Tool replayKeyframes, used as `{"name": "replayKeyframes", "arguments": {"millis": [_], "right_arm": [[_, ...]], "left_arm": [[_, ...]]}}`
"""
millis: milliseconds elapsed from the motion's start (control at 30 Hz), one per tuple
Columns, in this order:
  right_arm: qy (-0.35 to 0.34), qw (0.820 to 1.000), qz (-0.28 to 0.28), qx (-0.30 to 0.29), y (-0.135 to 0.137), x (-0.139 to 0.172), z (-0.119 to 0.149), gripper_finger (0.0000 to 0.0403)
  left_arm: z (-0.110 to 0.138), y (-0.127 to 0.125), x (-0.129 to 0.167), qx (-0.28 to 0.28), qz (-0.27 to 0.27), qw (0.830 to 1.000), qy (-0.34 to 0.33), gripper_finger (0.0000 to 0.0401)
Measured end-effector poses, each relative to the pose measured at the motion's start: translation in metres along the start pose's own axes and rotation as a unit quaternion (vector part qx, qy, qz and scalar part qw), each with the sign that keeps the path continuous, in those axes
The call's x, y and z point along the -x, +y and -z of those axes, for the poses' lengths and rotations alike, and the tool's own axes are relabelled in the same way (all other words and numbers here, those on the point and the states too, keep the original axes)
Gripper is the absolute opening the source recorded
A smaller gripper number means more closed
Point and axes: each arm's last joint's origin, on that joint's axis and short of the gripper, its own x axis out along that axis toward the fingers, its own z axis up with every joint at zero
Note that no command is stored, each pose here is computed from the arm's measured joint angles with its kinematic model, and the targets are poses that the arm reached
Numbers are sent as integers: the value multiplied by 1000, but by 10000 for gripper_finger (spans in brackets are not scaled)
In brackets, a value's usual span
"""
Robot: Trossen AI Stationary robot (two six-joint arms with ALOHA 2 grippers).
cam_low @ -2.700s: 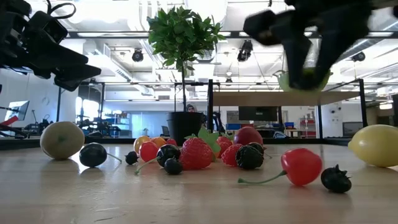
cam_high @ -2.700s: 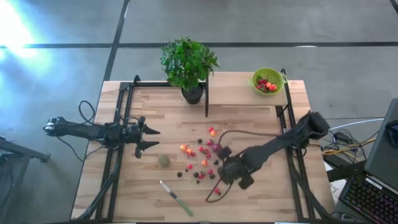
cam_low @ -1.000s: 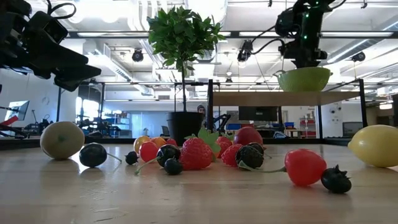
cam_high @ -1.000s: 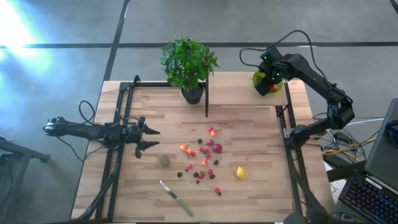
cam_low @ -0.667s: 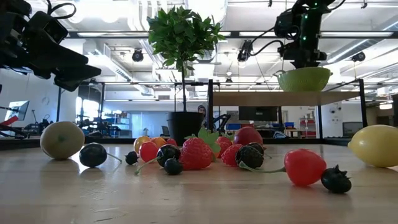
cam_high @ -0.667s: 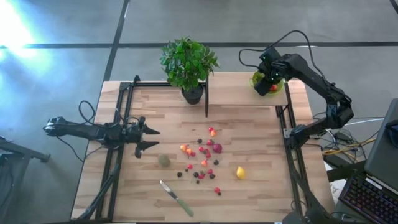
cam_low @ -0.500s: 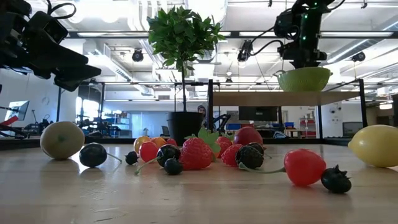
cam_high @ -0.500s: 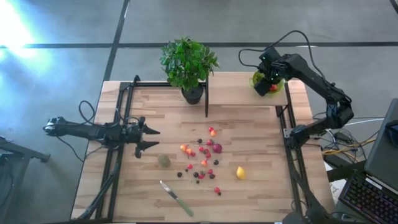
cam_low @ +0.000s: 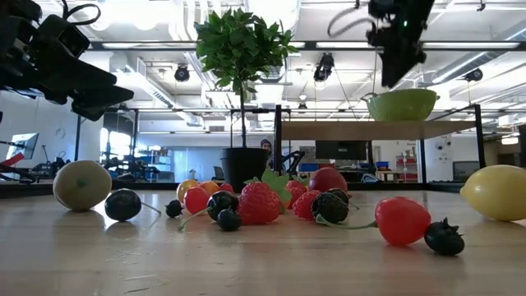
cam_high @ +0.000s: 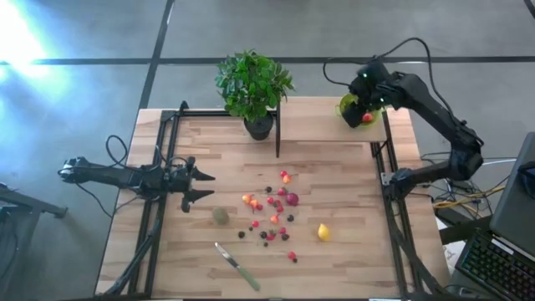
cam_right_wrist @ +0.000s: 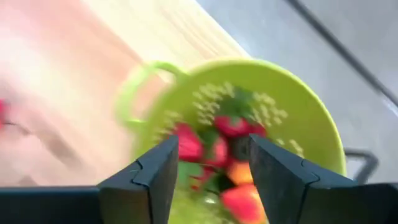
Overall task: Pick & Place Fruit
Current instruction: Put the black cherry into the green strainer bowl on the shelf
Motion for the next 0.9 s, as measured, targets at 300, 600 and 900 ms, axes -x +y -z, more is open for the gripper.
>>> {"name": "replayKeyframes", "arguments": {"millis": [300,600,900], "right_arm": [[-102,989,-74,78,53,43,11,134],[-161,942,-201,216,142,62,31,95],[-175,871,-278,366,238,62,62,71]], "left_arm": [[0,0,0,0,0,1000,0,229],[0,0,0,0,0,1000,0,229],[0,0,0,0,0,1000,0,229]]}}
